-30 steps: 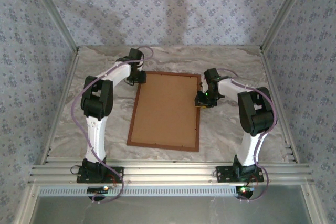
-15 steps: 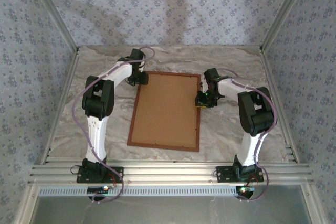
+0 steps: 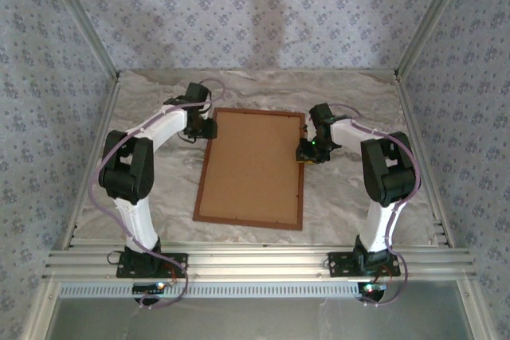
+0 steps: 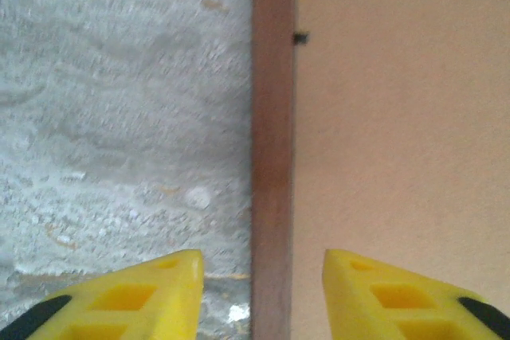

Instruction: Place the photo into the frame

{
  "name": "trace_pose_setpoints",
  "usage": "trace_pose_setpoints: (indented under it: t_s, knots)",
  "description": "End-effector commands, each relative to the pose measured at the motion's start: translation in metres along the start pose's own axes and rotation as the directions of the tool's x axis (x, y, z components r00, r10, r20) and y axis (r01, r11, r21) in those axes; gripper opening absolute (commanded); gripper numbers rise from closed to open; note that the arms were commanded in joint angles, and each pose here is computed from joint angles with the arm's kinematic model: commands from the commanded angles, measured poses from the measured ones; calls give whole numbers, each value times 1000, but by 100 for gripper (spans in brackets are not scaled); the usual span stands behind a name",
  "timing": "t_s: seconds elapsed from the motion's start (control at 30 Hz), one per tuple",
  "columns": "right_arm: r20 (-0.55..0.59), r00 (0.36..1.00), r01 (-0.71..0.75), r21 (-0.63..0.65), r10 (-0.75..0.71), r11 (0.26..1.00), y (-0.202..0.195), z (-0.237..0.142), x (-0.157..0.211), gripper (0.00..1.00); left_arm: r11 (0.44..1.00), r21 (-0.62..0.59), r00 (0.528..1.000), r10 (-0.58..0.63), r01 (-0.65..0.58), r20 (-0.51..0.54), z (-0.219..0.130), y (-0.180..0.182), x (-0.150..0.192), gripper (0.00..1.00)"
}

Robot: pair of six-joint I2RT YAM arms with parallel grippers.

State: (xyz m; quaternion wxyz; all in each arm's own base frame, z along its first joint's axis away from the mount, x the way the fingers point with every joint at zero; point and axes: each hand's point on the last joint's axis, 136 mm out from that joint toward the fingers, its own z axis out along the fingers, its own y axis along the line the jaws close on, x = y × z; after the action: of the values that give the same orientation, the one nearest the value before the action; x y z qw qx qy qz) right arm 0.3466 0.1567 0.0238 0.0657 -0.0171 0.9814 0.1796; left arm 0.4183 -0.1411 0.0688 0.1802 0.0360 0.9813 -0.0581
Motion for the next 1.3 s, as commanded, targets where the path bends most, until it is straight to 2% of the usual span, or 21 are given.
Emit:
trace_pose_setpoints:
  t_s: [0.0,0.23,0.6,1.27]
  knots:
    - [-6,1000,26,28,-25,999,-6,8,-1,25,1000,19,999,-21,22,-31,1,5,12,40]
    - [-4,1000,27,28,-27,999,-6,7,-2,25,999,47,995,-18,23,-96,6,1,30,33]
    - [-6,1000,26,28,-26,999,-6,8,-2,25,996,71,992,-52,60,-113,-8,2,68,31]
    - [-8,1000,29,25,-29,999,-5,10,-2,25,993,106,979,-27,49,-203,26,-12,94,31]
